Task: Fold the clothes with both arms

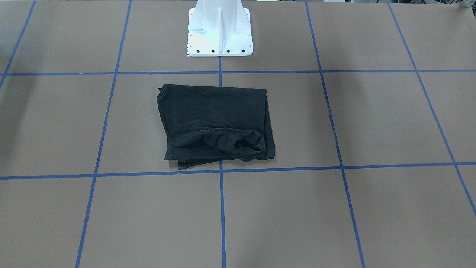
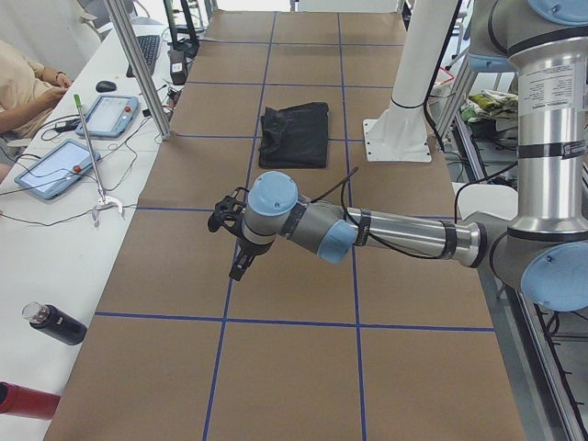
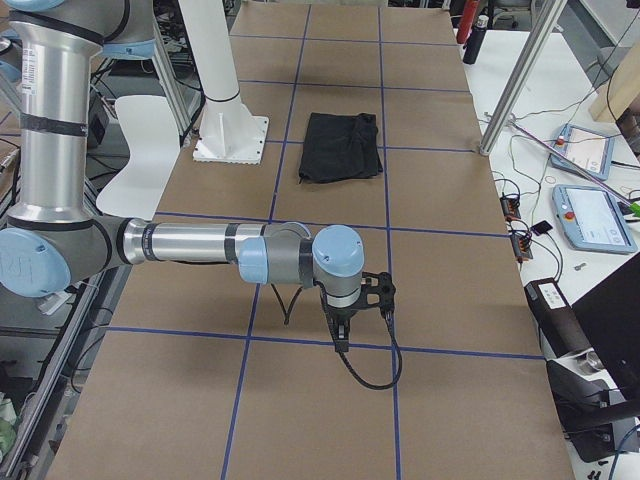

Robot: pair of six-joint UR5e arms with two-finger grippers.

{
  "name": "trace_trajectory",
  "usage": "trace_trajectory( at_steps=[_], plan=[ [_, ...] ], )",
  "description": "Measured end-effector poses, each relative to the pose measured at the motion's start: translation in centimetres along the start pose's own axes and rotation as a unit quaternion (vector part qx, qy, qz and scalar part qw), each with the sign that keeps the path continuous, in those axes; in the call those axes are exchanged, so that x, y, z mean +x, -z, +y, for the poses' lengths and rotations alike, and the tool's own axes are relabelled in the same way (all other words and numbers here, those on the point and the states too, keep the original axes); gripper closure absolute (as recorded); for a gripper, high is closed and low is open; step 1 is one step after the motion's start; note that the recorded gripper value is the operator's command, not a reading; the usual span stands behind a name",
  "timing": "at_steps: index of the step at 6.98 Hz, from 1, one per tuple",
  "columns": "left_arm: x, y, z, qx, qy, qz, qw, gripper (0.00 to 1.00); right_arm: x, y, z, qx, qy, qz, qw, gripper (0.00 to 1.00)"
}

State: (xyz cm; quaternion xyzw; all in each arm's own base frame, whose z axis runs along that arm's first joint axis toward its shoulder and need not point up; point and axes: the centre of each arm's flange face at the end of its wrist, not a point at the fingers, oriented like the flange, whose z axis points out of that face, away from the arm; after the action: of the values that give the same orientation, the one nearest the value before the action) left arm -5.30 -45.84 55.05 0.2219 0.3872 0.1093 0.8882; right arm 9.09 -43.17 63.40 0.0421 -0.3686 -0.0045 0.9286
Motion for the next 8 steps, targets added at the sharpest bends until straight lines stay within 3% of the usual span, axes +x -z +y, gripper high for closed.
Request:
trace_trajectory(
  at_steps=[3,8],
  plan=[
    [-0.4,0.4,2.3,0.006,-0.004,-0.037,0.9993,0.00,0.7,-0.7,0.7,-0.006,-0.008,0.000,1.0000,0.00],
    [0.3,0.9,1.6,0.016,-0.013,-0.035,0.9992,0.00,0.2,-0.6,0.7,-0.005,-0.005,-0.012,0.9999,0.00]
  ],
)
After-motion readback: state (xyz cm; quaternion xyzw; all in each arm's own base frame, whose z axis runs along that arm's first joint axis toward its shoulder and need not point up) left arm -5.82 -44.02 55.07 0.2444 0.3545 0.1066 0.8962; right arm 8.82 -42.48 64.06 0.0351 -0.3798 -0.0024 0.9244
